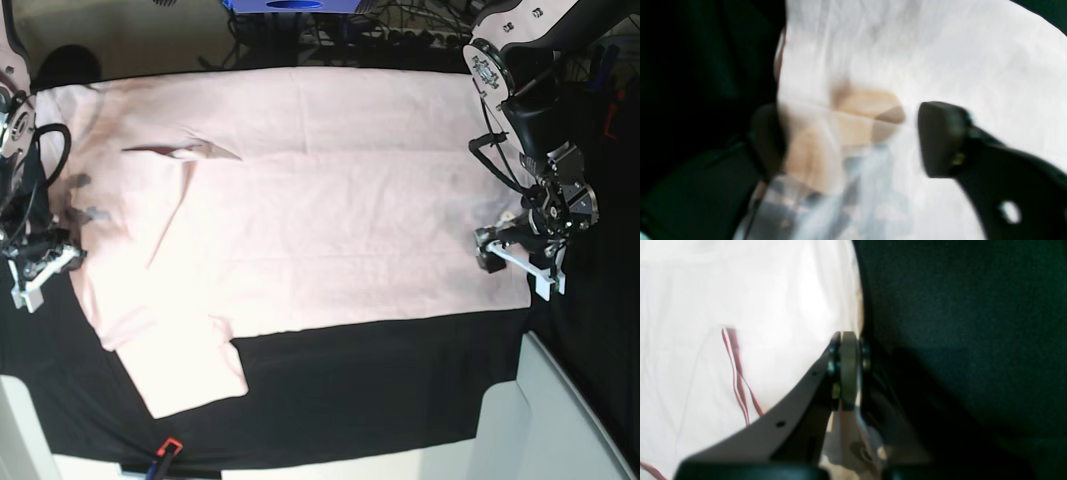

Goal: Fold the T-shirt properly
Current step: 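Grasp the shirt's side edges with both grippers, then fold the held shirt half over toward the robot with both grippers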

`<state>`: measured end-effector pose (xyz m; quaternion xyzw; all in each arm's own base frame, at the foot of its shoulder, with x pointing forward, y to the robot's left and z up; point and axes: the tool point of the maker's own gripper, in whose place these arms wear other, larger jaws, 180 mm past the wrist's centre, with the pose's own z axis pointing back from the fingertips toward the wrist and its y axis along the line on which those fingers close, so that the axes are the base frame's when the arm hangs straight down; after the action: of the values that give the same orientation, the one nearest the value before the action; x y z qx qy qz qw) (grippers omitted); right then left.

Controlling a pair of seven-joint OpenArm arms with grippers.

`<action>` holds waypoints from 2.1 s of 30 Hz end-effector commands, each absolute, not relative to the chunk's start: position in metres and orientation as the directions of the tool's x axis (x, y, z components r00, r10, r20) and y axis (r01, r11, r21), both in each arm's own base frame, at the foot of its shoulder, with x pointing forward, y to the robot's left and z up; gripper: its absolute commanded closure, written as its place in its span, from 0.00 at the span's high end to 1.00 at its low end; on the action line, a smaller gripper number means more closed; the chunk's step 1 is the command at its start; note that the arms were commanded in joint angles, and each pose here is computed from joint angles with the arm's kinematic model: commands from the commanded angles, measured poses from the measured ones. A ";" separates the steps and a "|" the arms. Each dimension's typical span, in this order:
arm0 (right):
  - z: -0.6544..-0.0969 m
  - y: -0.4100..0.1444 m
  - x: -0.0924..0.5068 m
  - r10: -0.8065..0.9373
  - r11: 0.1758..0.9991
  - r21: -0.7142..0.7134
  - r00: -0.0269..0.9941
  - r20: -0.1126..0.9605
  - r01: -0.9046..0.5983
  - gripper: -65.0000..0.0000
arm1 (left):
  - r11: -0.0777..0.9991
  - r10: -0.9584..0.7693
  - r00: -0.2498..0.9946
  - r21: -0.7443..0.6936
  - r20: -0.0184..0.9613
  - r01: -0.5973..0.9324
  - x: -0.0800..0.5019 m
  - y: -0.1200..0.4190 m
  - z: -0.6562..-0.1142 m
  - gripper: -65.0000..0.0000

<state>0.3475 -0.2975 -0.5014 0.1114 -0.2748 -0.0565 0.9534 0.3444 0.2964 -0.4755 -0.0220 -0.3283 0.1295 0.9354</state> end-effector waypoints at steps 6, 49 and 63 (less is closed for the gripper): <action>-0.497 -0.305 0.348 -0.146 0.974 0.224 0.851 0.504 0.035 0.00 | 0.962 0.270 0.731 -0.142 0.626 -0.233 0.352 0.301 -0.473 0.27; -0.454 -0.326 0.373 -0.034 0.995 0.093 0.761 0.648 -0.035 0.00 | 0.985 0.035 0.610 0.077 0.792 -0.156 0.348 0.321 -0.391 0.00; -0.434 -0.324 0.357 -0.018 0.995 0.082 0.703 0.711 -0.058 0.00 | 0.981 -0.021 0.602 0.132 0.798 -0.141 0.331 0.322 -0.382 0.00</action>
<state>0.3376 -0.3109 -0.4588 0.0624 -0.3490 0.0108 0.9350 0.3182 0.3117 -0.4044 0.0750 -0.4132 0.0326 0.9070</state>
